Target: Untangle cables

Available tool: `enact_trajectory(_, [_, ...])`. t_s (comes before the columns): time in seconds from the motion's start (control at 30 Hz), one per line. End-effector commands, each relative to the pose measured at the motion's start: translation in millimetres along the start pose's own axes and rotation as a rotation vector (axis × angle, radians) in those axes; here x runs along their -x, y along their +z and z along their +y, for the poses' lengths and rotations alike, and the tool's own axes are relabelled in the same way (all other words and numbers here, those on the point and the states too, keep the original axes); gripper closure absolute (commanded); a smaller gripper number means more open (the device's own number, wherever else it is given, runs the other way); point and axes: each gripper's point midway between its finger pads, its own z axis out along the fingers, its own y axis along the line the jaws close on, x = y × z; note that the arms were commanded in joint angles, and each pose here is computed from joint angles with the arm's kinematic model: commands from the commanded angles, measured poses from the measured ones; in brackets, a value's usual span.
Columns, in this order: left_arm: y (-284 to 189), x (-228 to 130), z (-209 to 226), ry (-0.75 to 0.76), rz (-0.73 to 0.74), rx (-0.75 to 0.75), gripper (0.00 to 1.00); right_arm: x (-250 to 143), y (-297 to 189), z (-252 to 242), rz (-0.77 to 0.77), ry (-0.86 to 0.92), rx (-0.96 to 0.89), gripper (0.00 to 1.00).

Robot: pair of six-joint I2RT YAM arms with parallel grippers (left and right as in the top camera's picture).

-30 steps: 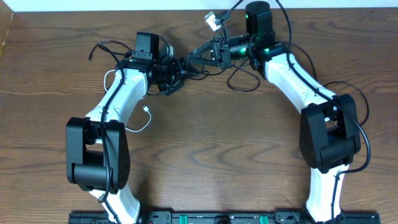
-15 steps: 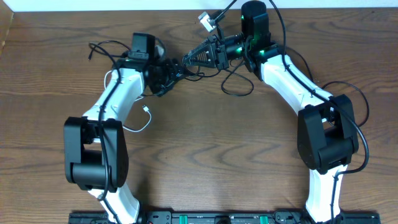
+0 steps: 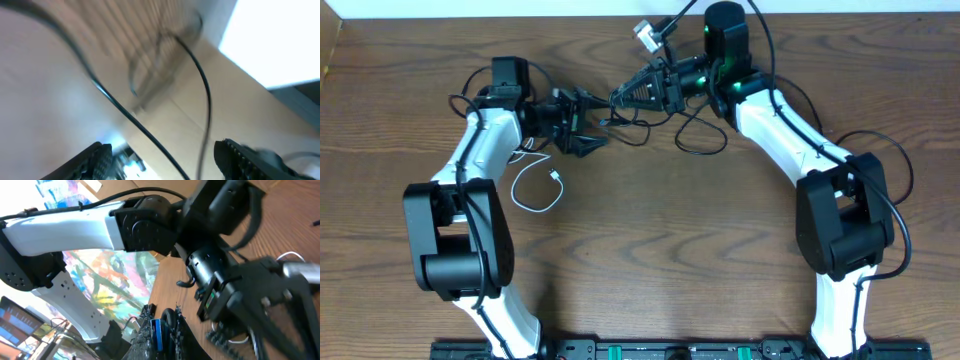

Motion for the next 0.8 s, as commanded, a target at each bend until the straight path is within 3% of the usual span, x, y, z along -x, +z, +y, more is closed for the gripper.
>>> enact_trajectory(0.0, [12, -33, -7, -0.126, 0.176, -0.031, 0.31, 15, 5, 21, -0.002, -0.069, 0.008, 0.99])
enact_trajectory(0.2, [24, -47, -7, -0.161, 0.218, -0.006, 0.32, 17, 8, 23, -0.002, -0.093, 0.013, 0.99])
enact_trajectory(0.37, [26, -48, -12, -0.124, 0.222, -0.019, 0.4, 17, 12, 25, 0.002, -0.109, 0.021, 0.99])
enact_trajectory(0.77, [28, -41, -13, -0.099, 0.186, -0.019, 0.79, 15, 19, 29, 0.012, -0.118, 0.036, 0.99])
